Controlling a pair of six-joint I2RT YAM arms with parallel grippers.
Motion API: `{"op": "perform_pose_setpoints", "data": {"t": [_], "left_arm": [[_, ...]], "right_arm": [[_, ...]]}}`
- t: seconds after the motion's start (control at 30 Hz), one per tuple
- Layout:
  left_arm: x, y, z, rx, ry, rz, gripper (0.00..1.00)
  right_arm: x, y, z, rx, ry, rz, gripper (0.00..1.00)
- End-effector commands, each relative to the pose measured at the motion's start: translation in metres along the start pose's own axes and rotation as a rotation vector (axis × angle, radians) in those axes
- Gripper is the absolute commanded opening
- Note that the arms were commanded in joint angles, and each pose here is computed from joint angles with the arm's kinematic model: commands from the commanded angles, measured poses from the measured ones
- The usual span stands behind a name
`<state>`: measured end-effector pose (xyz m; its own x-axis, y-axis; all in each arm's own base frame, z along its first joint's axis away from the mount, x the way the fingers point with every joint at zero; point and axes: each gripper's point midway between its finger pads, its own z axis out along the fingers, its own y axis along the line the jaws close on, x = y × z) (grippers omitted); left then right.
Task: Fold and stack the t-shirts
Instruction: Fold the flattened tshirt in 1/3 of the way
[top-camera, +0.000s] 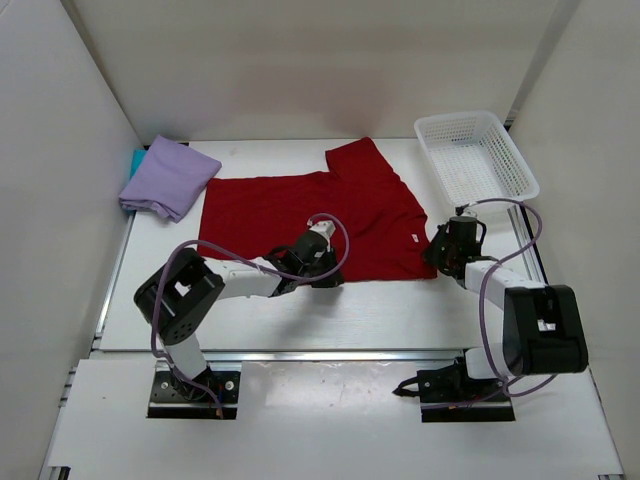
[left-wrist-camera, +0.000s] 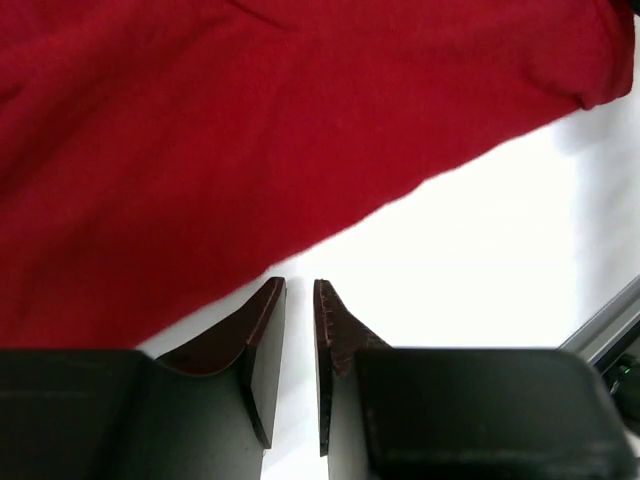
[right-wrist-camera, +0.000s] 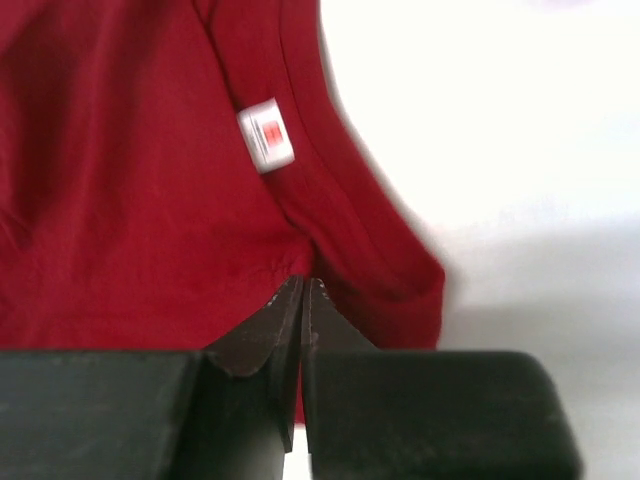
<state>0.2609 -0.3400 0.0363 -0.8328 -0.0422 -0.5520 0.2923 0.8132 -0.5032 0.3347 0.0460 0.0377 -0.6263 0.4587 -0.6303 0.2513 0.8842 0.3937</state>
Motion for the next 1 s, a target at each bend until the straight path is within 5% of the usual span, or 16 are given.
{"op": "perform_pose_setpoints", "data": {"t": [0.0,0.2,0.3,0.43,0.8,0.87,0.97], "left_arm": [[-0.024,-0.011,-0.003,0.066,-0.066,-0.028,0.28],[-0.03,-0.02,-0.009,0.102,-0.093,-0.021,0.29],[-0.027,-0.03,-0.004,0.13,-0.075,-0.013,0.29],[-0.028,-0.029,0.0,0.143,-0.077,-0.025,0.29],[-0.025,-0.033,0.019,0.158,-0.05,-0.032,0.28],[-0.02,-0.029,0.021,0.152,-0.041,-0.035,0.28],[-0.018,-0.027,0.02,0.149,-0.041,-0.033,0.28]], "right_arm": [[-0.024,0.007,0.009,-0.015,-0.025,0.001,0.0],[-0.024,0.008,0.003,-0.05,-0.047,0.013,0.11],[-0.018,0.009,0.002,-0.064,-0.012,0.046,0.32],[-0.018,0.008,-0.009,-0.042,-0.03,0.027,0.38],[0.017,-0.012,-0.014,0.006,0.051,0.025,0.29],[0.016,-0.009,-0.014,-0.01,0.06,0.026,0.06],[-0.002,-0.007,-0.013,0.007,-0.002,0.017,0.0]]}}
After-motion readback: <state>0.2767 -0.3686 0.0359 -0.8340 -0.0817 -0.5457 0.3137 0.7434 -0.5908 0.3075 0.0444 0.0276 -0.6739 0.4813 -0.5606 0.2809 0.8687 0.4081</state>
